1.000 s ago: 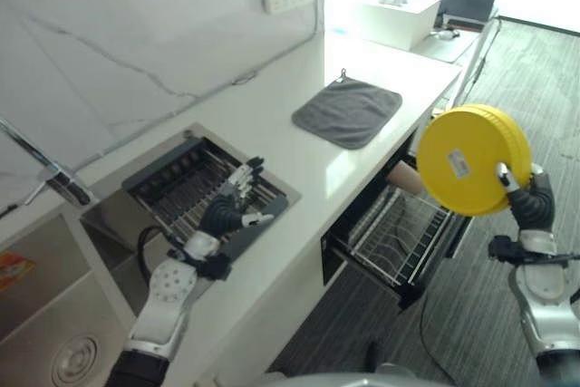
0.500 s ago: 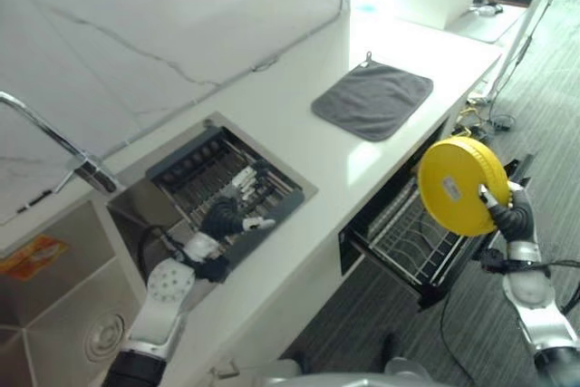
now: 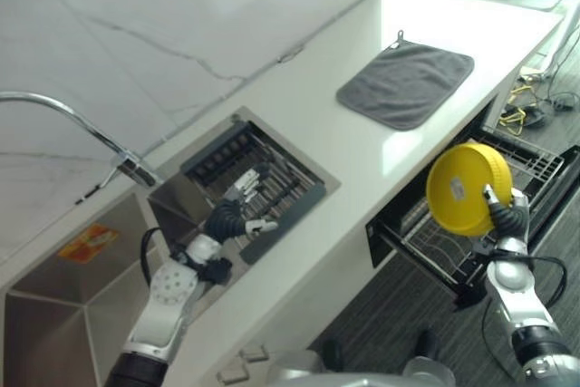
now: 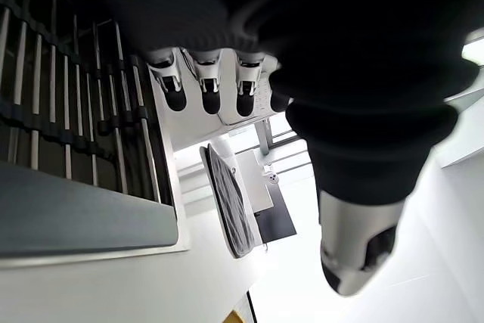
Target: Place the dishes in the dishwasher.
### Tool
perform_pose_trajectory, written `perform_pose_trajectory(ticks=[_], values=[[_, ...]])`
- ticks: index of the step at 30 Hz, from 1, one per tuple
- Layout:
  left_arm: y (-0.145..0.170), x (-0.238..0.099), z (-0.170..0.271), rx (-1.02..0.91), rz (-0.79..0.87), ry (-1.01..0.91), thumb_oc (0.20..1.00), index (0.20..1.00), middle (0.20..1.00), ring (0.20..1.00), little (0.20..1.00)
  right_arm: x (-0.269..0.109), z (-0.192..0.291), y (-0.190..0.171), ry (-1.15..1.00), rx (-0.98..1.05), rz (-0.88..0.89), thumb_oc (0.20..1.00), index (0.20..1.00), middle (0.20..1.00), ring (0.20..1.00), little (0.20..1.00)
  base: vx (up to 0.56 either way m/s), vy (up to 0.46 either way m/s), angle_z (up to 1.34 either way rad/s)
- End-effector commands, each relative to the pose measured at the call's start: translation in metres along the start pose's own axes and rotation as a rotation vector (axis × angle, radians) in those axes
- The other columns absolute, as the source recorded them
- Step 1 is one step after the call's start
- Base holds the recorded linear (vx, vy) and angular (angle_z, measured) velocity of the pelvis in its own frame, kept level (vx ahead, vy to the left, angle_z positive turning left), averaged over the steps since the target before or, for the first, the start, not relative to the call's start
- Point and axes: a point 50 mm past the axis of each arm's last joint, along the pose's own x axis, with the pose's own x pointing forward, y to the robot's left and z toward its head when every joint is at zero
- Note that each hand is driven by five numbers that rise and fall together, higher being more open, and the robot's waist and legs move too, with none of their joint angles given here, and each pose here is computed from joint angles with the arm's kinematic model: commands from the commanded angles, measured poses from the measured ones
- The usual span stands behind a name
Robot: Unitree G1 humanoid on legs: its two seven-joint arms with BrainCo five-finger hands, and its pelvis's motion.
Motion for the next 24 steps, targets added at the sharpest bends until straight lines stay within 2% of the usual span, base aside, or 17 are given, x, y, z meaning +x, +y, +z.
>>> perform_pose_trajectory(ticks=[1,9,13,16,24], values=[[0.004,0.006,0.03,0.057,-0.02,-0.148,1.0,1.0,1.0,1.0,1.0,0.029,0.048,0.009,-0.191,-0.006,-0.009,0.2,0.2,0.2,0.2,0.2,0.03,0.022,0.21],[0.003,0.012,0.031,0.048,-0.02,-0.166,1.0,1.0,1.0,1.0,1.0,0.055,0.06,0.014,-0.172,-0.13,0.039,0.2,0.2,0.2,0.2,0.2,-0.01,0.028,0.01],[0.007,0.02,0.038,0.06,-0.028,-0.204,1.0,1.0,1.0,1.0,1.0,0.071,0.069,0.012,-0.188,-0.285,0.08,0.2,0.2,0.2,0.2,0.2,-0.09,-0.011,0.02],[0.011,0.024,0.044,0.083,-0.045,-0.234,1.0,1.0,1.0,1.0,1.0,0.078,0.073,0.011,-0.261,-0.591,0.144,0.2,0.2,0.2,0.2,0.2,-0.12,-0.065,0.06],[0.022,0.031,0.059,0.16,-0.062,-0.289,1.0,1.0,1.0,1.0,1.0,0.088,0.078,0.006,-0.281,-0.774,0.187,0.2,0.2,0.2,0.2,0.2,-0.11,-0.093,0.06]])
